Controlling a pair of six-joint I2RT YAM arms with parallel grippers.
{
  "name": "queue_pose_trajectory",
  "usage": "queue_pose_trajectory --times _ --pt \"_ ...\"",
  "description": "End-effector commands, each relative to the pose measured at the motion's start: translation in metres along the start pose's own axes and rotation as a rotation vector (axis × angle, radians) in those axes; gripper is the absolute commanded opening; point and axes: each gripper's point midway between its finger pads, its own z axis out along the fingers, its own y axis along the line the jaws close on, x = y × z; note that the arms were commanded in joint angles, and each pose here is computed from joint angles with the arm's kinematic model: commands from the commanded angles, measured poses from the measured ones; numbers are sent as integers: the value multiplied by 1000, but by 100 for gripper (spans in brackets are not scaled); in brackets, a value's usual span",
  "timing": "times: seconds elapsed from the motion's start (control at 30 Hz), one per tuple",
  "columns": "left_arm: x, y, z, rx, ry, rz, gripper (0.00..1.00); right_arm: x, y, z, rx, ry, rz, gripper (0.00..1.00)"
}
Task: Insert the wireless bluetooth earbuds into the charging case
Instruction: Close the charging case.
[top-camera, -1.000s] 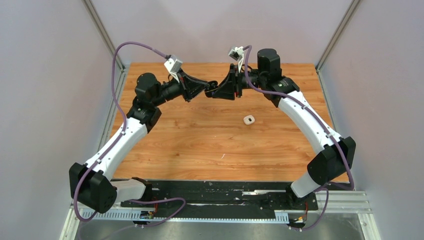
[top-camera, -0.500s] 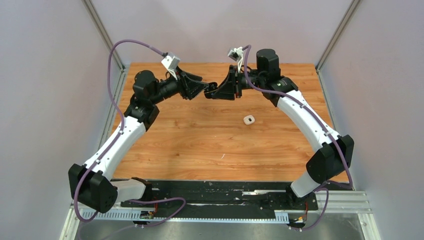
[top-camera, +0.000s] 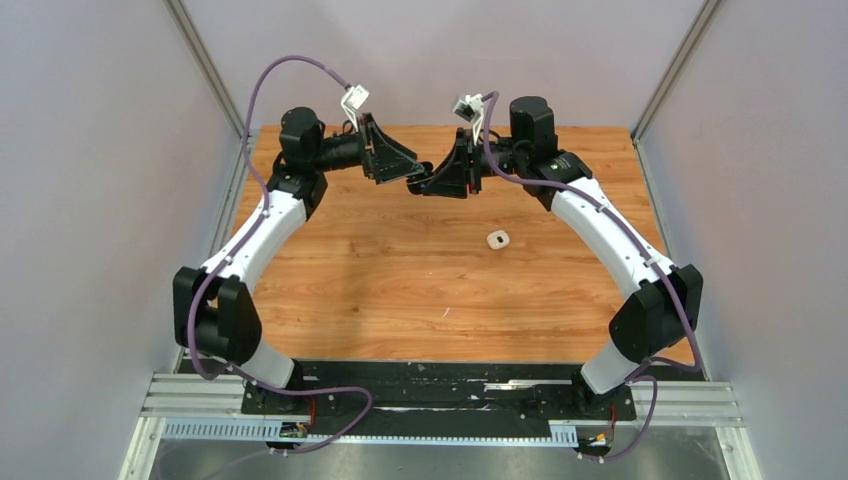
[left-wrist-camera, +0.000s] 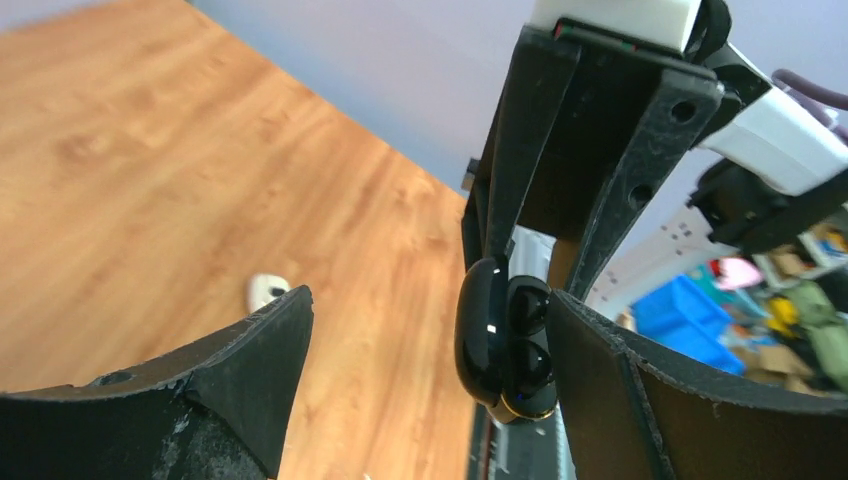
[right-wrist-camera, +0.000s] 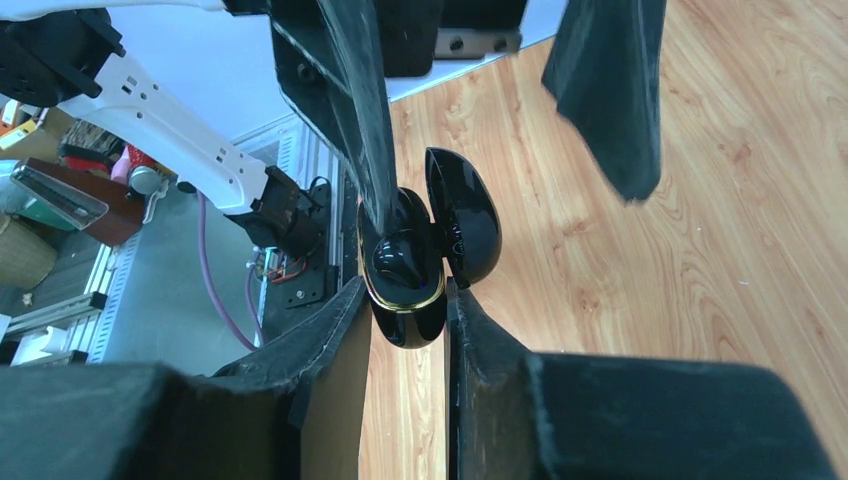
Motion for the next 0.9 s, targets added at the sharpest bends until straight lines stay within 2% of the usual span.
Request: queue_pose_trajectory --times 0.0,0.03,0.3,0.5,0.6,0.63,0.67,0.7,0.73,0.77,0.8,0.83,0.87 --pt "-1 -38 -2 214 90 -20 91 -22 -2 -1 7 -42 -99 0" --pt "1 -42 -3 233 107 -66 90 -21 -5 0 17 -40 -94 0" --pt "7 -65 -12 328 170 -28 87 -14 -32 4 126 -39 -41 0" --pt "2 -72 -15 319 147 3 85 -4 -46 5 173 -26 4 0" --pt "2 -63 -15 287 127 19 81 4 -47 4 166 -14 25 0" --pt "-1 -53 -16 237 99 -4 81 12 -47 4 159 -3 40 0" --pt "-2 -43 -16 195 75 20 86 21 -48 4 155 12 58 0" --pt "-7 -22 -19 79 35 -41 88 34 -51 2 165 31 91 0" --pt "-10 -10 -21 17 12 8 90 50 -57 0 185 51 139 0" --pt "-14 12 -28 -125 -25 -27 91 68 -65 -4 213 71 203 0" --pt "-5 28 -35 -221 -6 -34 93 87 -71 -7 235 95 267 0" --pt "-14 50 -46 -386 -56 -13 94 106 -77 -10 256 122 332 0" --pt "-6 63 -55 -474 -28 -7 95 129 -84 -12 280 157 408 0"
